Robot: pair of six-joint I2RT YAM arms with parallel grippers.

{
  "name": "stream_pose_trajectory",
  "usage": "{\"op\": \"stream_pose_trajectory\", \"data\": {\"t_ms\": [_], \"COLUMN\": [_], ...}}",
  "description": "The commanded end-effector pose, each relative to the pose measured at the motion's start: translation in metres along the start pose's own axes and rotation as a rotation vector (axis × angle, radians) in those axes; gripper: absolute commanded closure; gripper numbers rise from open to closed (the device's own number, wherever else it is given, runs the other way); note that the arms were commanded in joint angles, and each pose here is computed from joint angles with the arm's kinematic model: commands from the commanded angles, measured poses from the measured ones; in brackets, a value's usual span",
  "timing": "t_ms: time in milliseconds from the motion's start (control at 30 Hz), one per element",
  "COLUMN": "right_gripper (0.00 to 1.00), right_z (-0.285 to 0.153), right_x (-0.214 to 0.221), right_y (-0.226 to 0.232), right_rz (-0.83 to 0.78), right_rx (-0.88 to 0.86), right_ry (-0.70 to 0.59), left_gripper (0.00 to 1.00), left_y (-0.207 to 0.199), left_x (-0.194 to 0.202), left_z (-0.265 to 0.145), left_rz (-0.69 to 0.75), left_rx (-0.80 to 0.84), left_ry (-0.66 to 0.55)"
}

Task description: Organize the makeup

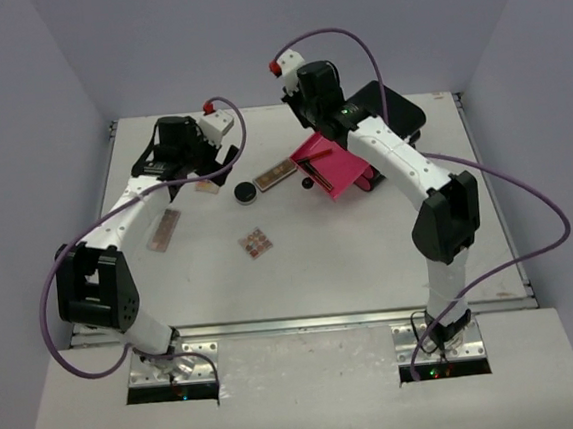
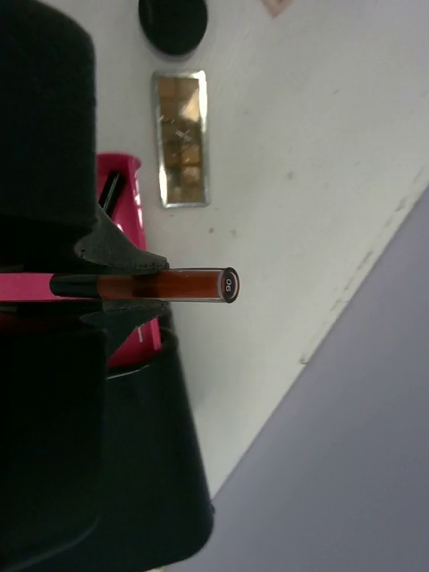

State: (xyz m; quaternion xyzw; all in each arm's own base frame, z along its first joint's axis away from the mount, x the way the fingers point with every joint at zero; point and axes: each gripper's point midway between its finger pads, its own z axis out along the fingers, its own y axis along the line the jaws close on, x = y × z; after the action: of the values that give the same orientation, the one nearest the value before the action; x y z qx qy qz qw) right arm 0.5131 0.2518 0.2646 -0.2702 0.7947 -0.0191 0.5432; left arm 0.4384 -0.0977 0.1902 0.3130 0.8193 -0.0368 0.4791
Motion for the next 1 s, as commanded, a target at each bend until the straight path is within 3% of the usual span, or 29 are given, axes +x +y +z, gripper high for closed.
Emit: {"op": "stream_pose_trajectory", "data": {"t_ms": [0,267,567,633,700,867,967], "right_gripper": [1.00,1.00,0.94,0.83,0.57,0.32,0.29], "right_z": [0.003,0.006,-0.019,-0.021,-0.022,-0.030,-0.036], "right_x": [0.024,0.087,0.106,0.106,0.106,0.099,0.088], "right_y": [-0.017,-0.018,-0.026,-0.027,-0.027,-0.032,-0.037], "right_rz": [-0.012,0.005,0.032,0.034,0.034,0.039,0.060], "right_rx": [0.030,0.042,0.085,0.088,0.087,0.096,0.095], "right_ry": [0.079,0.219,0.283,0.283,0.283,0.269,0.240], "left_gripper": [0.03,0.07,0.08,0.08,0.08,0.08,0.08], "left_y": [0.005,-0.012,-0.048,-0.059,-0.069,-0.098,-0.125], "left_x": [-0.031,-0.019,-0.021,-0.024,-0.026,-0.027,-0.027], "left_z": [0.007,0.024,0.021,0.022,0.023,0.027,0.029], "left_rz": [-0.030,-0.074,-0.011,0.004,0.020,0.056,0.070], "left_rx": [0.020,0.109,0.177,0.194,0.210,0.269,0.337], "left_ry": [-0.091,-0.059,-0.052,-0.056,-0.057,-0.046,-0.043]}}
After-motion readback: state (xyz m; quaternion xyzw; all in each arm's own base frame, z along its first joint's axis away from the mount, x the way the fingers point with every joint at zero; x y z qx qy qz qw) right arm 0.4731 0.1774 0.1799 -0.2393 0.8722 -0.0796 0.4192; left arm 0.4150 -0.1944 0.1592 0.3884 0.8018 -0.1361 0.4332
